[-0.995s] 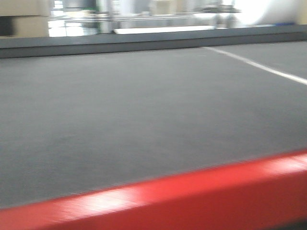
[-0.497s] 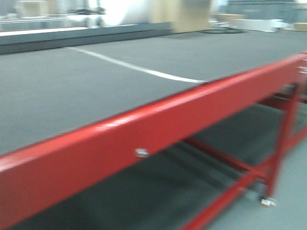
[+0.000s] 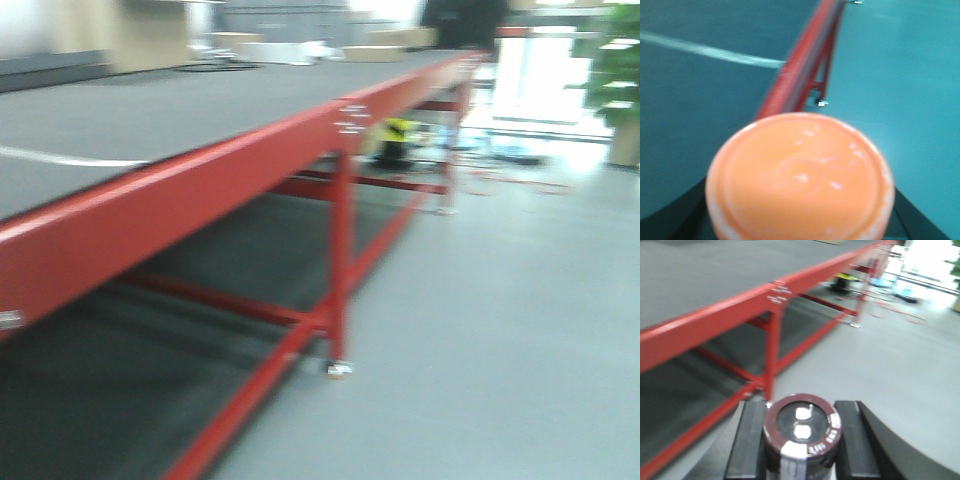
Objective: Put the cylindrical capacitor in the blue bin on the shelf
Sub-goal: 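Drive the base to the shelf of blue bins holding both objects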
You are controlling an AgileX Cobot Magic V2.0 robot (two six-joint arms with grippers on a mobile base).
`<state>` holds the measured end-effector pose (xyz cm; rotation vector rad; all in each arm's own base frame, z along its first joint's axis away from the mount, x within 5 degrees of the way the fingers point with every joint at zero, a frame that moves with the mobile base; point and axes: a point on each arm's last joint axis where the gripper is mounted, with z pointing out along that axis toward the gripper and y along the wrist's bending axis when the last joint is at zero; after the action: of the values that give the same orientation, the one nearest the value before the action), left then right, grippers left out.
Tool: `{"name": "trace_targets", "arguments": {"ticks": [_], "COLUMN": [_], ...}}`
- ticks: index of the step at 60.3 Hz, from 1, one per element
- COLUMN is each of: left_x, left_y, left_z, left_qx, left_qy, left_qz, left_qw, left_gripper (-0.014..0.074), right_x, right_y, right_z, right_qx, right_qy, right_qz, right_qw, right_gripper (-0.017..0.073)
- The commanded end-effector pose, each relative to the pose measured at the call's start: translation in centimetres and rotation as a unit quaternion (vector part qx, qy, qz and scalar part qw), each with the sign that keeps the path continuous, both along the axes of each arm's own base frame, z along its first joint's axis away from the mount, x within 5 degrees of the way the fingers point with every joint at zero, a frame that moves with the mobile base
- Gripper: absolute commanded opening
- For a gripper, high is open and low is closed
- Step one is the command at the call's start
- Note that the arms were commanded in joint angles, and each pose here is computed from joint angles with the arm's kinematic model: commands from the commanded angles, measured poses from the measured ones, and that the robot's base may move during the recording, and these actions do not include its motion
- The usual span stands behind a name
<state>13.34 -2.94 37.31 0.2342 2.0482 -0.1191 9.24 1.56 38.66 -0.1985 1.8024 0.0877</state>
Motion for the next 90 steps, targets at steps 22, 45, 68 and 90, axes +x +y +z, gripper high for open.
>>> {"name": "trace_targets", "arguments": {"ticks": [22, 45, 68, 90], "left_x": [-0.01, -0.01, -0.01, -0.06], "left_y": [-0.13, -0.13, -0.13, -0.12], "left_z": [0.18, 0.18, 0.18, 0.21], "left_qx": [-0.005, -0.005, -0.005, -0.006], "left_qy": [-0.009, -0.009, -0.009, -0.010], "left_qz": [-0.004, -0.004, -0.004, -0.004], "left_qw": [1.000, 1.000, 1.000, 1.000], "left_gripper": [-0.0111, -0.0111, -0.0111, -0.0111], "right_x": [-0.10, -0.10, -0.10, -0.10], "right_y": [-0.10, -0.10, -0.10, -0.10], "right_z": [0.28, 0.28, 0.28, 0.28], "right_qx": [-0.004, -0.004, -0.004, -0.004], "right_qy": [-0.015, -0.015, -0.015, -0.015], "right_qz": [-0.004, -0.004, -0.004, -0.004], "right_qw": [1.000, 1.000, 1.000, 1.000], "right_gripper": [-0.0134, -0.0134, -0.0134, -0.0134]}}
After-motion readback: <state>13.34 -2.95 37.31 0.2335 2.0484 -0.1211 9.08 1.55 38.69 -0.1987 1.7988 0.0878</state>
